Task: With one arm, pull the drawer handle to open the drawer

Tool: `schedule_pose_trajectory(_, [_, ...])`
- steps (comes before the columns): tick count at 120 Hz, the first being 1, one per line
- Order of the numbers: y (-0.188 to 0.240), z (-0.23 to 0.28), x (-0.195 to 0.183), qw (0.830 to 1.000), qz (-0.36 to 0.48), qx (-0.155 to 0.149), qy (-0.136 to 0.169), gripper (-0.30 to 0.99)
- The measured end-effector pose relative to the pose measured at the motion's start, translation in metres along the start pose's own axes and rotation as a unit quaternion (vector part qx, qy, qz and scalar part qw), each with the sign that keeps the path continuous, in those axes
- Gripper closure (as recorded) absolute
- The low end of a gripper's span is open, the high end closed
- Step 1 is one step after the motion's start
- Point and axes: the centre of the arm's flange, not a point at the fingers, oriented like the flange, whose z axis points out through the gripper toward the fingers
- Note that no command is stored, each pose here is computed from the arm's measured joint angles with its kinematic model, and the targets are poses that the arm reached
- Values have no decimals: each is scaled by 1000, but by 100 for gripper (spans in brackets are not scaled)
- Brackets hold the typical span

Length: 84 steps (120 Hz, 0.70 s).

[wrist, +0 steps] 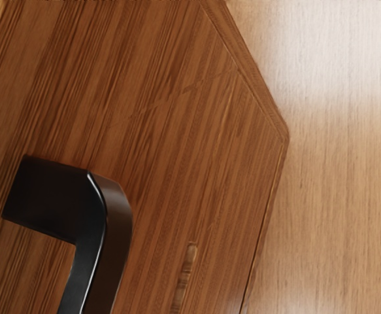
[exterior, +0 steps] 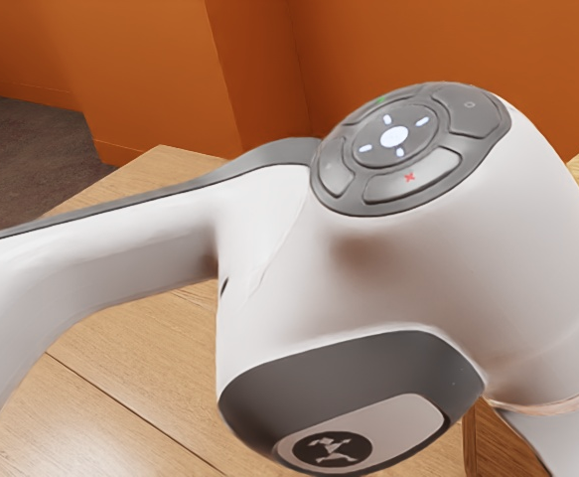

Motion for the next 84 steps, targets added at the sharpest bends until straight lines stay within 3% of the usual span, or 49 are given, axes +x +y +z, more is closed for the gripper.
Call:
schedule_pose_trajectory(24, [-1,6,-5,1000,-7,-2,-4,3])
schedule_pose_trajectory(84, [4,-2,-2,1000,-11,1,-4,22])
